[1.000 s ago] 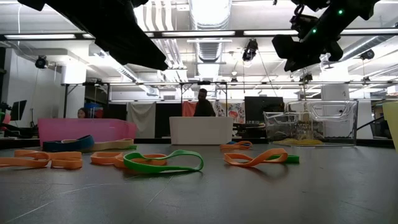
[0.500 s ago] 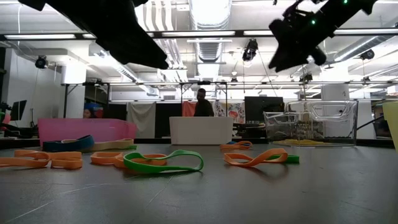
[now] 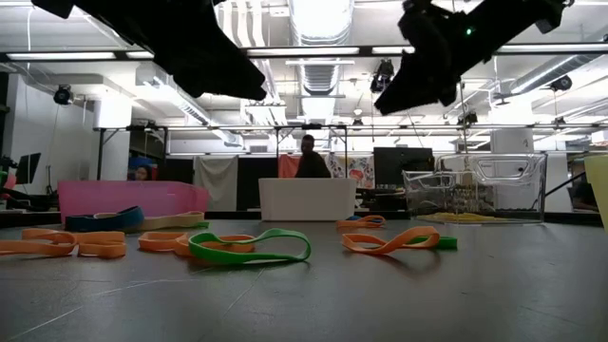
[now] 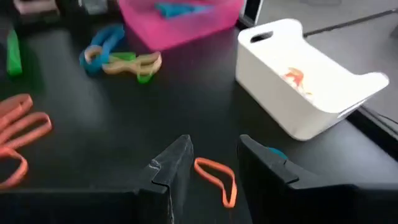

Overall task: Sort rubber bands into baskets
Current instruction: Put the orange rubber band into the white bin

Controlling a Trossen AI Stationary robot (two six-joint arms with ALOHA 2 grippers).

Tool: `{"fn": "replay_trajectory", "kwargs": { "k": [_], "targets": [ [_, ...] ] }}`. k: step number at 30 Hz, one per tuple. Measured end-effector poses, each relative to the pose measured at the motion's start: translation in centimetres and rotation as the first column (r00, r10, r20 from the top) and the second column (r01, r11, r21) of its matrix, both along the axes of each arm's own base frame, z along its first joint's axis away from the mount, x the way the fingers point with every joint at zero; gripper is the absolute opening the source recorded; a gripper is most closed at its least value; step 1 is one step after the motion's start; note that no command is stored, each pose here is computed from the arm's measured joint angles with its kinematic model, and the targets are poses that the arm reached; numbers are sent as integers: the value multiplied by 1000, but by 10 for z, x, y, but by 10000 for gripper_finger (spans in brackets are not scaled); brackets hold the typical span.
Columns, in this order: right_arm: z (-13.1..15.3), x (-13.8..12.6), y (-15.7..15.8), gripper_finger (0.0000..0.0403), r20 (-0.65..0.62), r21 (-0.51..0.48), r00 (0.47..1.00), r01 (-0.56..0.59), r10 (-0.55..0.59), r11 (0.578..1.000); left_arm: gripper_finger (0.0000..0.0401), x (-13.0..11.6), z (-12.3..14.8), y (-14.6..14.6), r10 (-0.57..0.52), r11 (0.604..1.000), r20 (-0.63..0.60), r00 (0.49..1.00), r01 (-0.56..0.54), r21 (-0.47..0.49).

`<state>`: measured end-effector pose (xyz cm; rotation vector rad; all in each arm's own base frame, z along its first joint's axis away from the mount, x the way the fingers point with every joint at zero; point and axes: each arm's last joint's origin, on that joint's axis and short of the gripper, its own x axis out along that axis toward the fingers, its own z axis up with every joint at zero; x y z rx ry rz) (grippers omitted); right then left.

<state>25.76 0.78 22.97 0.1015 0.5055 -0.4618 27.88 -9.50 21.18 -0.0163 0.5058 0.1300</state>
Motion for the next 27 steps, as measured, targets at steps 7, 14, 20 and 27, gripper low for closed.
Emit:
{"fn": "replay_trajectory", "kwargs": {
  "k": [7, 14, 20, 27],
  "targets": [
    [-18, 18, 8, 123, -121, 7, 975, -186, 186, 982, 176, 0, 0, 0, 0, 1000, 1, 1000, 0, 0],
    [-26, 32, 11, 123, -173, -2, 960, -225, 221, 974, 176, 0, 0, 0, 0, 1000, 1, 1000, 0, 0],
    [-25, 33, 11, 123, -170, -3, 960, -225, 221, 974, 176, 0, 0, 0, 0, 1000, 1, 1000, 0, -1],
    [-24, 33, 11, 123, -169, -6, 960, -227, 223, 974, 176, 0, 0, 0, 0, 1000, 1, 1000, 0, -1]
  ]
}}
